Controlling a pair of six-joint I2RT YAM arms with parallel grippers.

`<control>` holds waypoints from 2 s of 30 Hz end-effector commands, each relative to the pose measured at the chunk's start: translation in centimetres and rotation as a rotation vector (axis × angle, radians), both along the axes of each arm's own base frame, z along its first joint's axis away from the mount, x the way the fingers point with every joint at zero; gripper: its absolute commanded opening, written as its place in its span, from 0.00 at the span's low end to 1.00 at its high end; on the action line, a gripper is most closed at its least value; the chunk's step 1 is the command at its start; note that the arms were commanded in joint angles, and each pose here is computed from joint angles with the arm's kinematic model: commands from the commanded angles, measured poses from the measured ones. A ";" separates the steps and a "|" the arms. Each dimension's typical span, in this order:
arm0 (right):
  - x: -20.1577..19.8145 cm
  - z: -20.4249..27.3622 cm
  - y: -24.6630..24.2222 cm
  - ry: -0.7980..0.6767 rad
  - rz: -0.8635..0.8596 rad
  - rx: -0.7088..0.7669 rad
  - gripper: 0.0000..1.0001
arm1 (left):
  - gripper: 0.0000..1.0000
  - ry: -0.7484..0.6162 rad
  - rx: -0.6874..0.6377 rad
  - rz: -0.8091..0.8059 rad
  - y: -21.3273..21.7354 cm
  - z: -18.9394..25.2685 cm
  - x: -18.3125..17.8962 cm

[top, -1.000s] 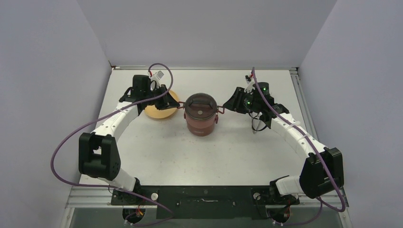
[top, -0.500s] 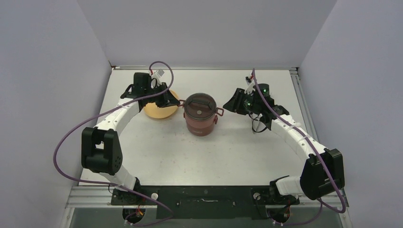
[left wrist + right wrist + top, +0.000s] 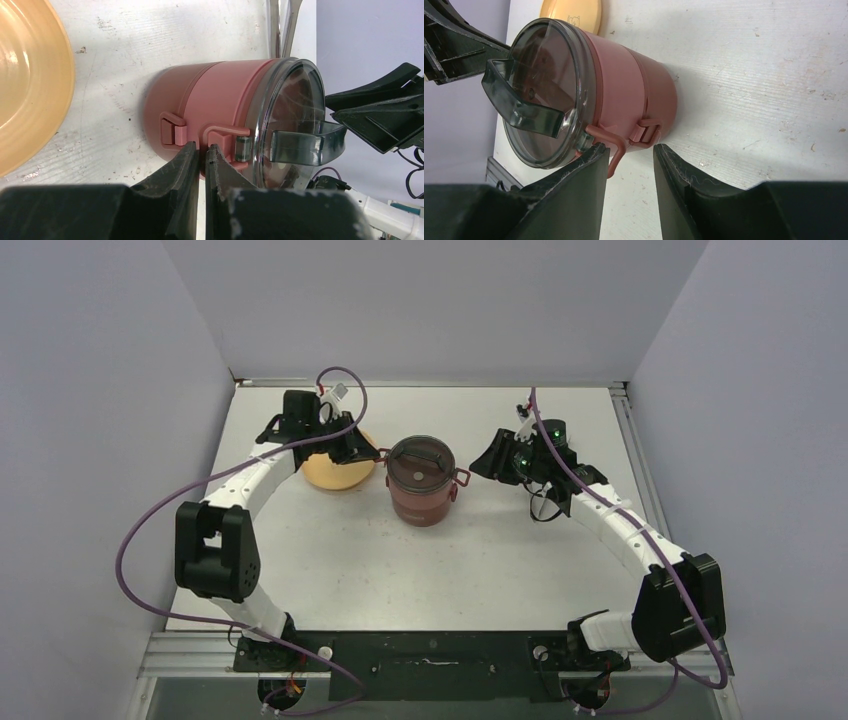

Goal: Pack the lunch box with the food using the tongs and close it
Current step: Close the fastener on the packing box.

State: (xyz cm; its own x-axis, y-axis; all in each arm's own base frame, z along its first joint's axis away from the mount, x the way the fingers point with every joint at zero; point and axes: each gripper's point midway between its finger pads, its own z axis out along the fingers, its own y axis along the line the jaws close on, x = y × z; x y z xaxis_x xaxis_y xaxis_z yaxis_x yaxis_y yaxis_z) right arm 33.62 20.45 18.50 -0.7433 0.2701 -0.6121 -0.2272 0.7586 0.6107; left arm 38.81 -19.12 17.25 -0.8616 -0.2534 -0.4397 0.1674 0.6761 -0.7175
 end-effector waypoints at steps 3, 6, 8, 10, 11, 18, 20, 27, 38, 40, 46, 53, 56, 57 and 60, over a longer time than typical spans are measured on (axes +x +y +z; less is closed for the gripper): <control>0.6 2.0 0.1 -0.080 -0.001 0.029 0.39 | 0.00 -0.047 0.032 0.027 0.9 0.4 1.8; 0.4 1.8 0.2 -0.074 0.007 0.034 0.39 | 0.00 -0.045 0.029 0.026 0.9 0.4 1.9; 0.3 1.6 0.2 -0.068 0.008 0.031 0.39 | 0.00 -0.046 0.028 0.022 0.8 0.4 1.9; 0.2 1.4 0.2 -0.062 0.012 0.030 0.39 | 0.00 -0.047 0.026 0.021 0.8 0.4 1.9; 0.2 1.3 0.2 -0.060 0.013 0.030 0.39 | 0.00 -0.048 0.026 0.020 0.8 0.5 1.9; -0.1 1.0 -0.8 -0.063 -0.015 -0.049 0.39 | 0.53 -0.130 0.141 0.071 3.0 2.1 2.4; -0.2 0.8 -1.3 -0.064 -0.029 -0.099 0.39 | 0.61 -0.174 0.187 0.097 3.8 3.0 2.5; -0.8 0.5 -2.1 -0.080 -0.082 -0.283 0.39 | 0.71 -0.357 0.312 0.166 5.4 7.6 1.5; -1.0 -0.4 0.3 -0.064 -0.038 -0.340 0.39 | 0.74 -0.367 0.325 -0.030 -0.1 6.9 -1.1; -1.0 -0.6 0.7 -0.059 -0.028 -0.342 0.39 | 0.73 -0.350 0.327 -0.043 -0.4 6.3 -1.1; -0.9 -1.0 1.6 -0.057 -0.005 -0.336 0.39 | 0.71 -0.335 0.329 -0.067 -1.2 5.8 -0.5; -0.2 -1.3 2.2 -0.068 0.003 -0.331 0.39 | 0.71 -0.324 0.350 -0.098 -2.3 5.1 0.1; 0.0 -1.2 2.4 -0.078 0.006 -0.326 0.39 | 0.69 -0.326 0.376 -0.106 -2.6 4.8 0.3; 0.1 -1.3 2.5 -0.078 0.007 -0.326 0.39 | 0.68 -0.327 0.388 -0.108 -2.7 4.7 0.3; 0.2 -1.4 2.9 -0.079 0.019 -0.317 0.39 | 0.66 -0.333 0.410 -0.118 -2.9 4.5 0.4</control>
State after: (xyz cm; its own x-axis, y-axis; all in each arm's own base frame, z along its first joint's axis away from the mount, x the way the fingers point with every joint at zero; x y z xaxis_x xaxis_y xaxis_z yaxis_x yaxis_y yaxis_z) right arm 31.85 21.64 14.40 -0.7570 0.0203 -0.6531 -0.2329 0.9255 0.2987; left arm 38.70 -21.24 20.40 -0.7081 0.0474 -0.7046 0.3930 0.8554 -0.3374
